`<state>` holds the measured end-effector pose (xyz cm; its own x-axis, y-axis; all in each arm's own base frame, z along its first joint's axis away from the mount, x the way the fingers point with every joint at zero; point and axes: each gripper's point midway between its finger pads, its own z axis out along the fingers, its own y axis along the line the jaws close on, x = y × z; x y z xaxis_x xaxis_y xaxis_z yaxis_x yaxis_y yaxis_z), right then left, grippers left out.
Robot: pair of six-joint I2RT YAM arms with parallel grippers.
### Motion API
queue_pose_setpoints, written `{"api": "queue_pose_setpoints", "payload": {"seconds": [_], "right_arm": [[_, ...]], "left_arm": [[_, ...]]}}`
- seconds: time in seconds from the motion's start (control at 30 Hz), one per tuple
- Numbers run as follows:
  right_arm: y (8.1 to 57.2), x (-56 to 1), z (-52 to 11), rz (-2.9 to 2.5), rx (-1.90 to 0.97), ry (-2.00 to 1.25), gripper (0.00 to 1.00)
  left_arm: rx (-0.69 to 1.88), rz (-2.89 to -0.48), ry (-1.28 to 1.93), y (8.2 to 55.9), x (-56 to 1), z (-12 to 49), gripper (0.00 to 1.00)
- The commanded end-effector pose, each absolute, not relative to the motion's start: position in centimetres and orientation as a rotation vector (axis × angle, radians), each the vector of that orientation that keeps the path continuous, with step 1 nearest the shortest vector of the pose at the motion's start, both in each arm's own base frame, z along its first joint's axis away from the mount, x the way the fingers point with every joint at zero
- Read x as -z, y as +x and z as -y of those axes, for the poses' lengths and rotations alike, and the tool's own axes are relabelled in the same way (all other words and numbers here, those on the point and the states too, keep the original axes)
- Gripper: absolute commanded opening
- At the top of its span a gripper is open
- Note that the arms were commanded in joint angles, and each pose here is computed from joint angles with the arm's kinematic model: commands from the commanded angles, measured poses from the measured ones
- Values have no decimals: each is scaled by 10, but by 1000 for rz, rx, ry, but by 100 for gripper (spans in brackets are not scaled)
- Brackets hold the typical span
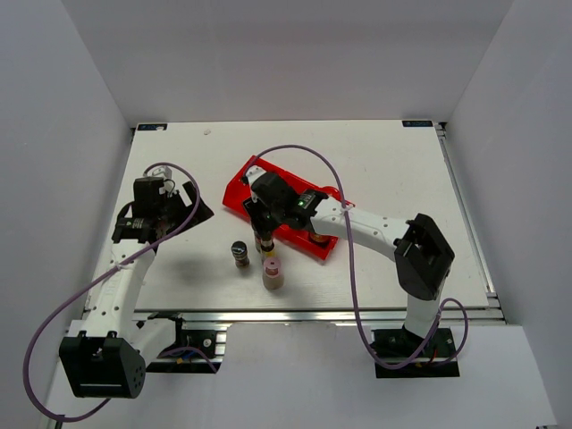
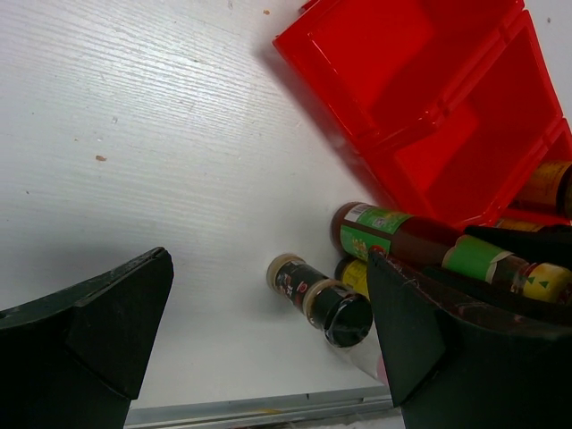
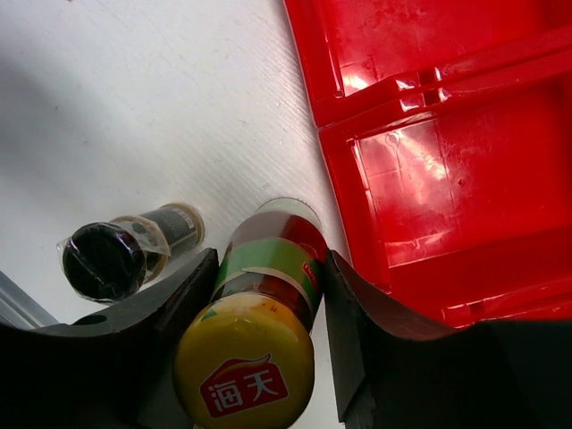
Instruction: Organize the condiment bottles
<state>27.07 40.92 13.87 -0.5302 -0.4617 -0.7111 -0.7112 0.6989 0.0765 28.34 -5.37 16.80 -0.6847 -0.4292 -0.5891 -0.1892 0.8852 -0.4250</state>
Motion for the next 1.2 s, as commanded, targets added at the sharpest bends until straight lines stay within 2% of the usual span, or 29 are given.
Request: {"api": "queue_pose_setpoints", "payload": {"seconds": [0.0,0.63,1.17], "right_arm": [[281,-191,-421,-2099,-520,-832,27],[333,-321,-408,-1835,-420,-723,26],[417,-289,-341,-1945,-430,-574,27]], "left_arm": [[410,-2318,-437,279,-168,50,100],[395,-2335,-451,277,-161,49,100],[407,-2359,-447,279,-155,51,100]]}}
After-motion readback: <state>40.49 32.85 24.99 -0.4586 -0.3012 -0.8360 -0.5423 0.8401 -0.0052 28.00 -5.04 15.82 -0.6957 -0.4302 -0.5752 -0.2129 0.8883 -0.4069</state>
